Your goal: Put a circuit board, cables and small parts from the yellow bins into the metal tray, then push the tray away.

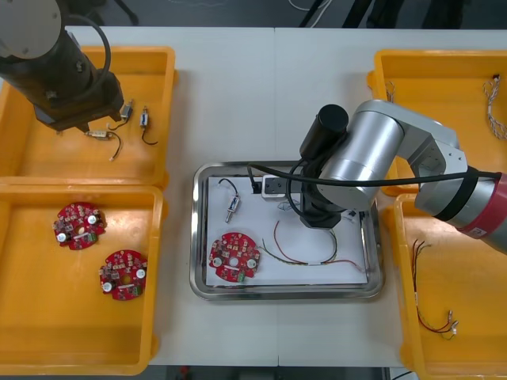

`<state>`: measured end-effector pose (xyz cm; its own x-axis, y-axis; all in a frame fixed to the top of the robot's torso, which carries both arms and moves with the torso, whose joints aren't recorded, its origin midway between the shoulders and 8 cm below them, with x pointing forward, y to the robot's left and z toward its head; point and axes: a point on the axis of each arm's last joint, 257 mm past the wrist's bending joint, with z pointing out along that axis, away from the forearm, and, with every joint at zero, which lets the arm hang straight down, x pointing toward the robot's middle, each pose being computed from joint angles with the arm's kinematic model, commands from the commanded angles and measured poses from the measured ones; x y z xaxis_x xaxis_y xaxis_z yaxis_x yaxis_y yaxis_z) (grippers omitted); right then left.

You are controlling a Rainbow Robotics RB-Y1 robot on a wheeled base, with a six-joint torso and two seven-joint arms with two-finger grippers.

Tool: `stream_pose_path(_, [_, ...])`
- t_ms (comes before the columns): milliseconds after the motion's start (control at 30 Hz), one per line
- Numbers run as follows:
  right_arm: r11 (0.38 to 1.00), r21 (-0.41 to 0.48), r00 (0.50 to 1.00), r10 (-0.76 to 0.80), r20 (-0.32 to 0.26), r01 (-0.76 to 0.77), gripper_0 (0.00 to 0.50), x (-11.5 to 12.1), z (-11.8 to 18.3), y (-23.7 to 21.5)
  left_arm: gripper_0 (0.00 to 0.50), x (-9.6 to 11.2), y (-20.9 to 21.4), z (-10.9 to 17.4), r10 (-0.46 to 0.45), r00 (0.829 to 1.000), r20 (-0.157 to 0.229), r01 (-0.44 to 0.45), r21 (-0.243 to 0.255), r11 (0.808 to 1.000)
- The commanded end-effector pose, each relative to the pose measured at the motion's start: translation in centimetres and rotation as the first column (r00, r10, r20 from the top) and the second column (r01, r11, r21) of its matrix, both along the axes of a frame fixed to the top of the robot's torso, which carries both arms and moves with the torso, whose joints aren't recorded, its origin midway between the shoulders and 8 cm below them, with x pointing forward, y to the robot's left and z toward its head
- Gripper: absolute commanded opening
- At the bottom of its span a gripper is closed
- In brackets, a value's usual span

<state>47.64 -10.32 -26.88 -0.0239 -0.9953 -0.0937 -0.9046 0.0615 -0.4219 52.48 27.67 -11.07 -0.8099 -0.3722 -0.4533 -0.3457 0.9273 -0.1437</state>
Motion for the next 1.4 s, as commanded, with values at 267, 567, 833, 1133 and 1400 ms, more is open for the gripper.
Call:
stream_pose_path(267, [0.997,-0.02,0.996,0.07,0.056,-0.069,0.222,1.1,1.4,1.6,0.5,4.3,5.7,3.4,0.038,0.997,0.072,-0.041,0.04,0.998])
stream_pose_path(567, [0.996,-0.018,0.993,0.085,0.08,-0.084,0.5,1.1,2.6,2.0,0.5,6.4,8.1,4.3,0.106,0.988,0.11,-0.104,-0.022,0.994])
stream_pose_path(833, [0.997,-0.024,0.994,0.073,0.086,-0.071,0.5,0.4,5.0,1.9,0.5,7.4,9.6,3.5,0.188,0.978,0.092,-0.18,-0.086,0.98])
stream_pose_path(1133, [0.997,-0.038,0.993,0.069,0.1,-0.065,0.5,-1.5,8.9,1.6,0.5,8.6,8.3,1.6,0.298,0.953,0.062,-0.28,-0.2,0.939])
stream_pose_path(1400, [1.0,0.005,0.998,-0.015,0.058,0.015,0.5,-3.7,11.4,-0.6,0.5,9.1,5.9,0.4,0.367,0.93,0.022,-0.345,-0.299,0.89])
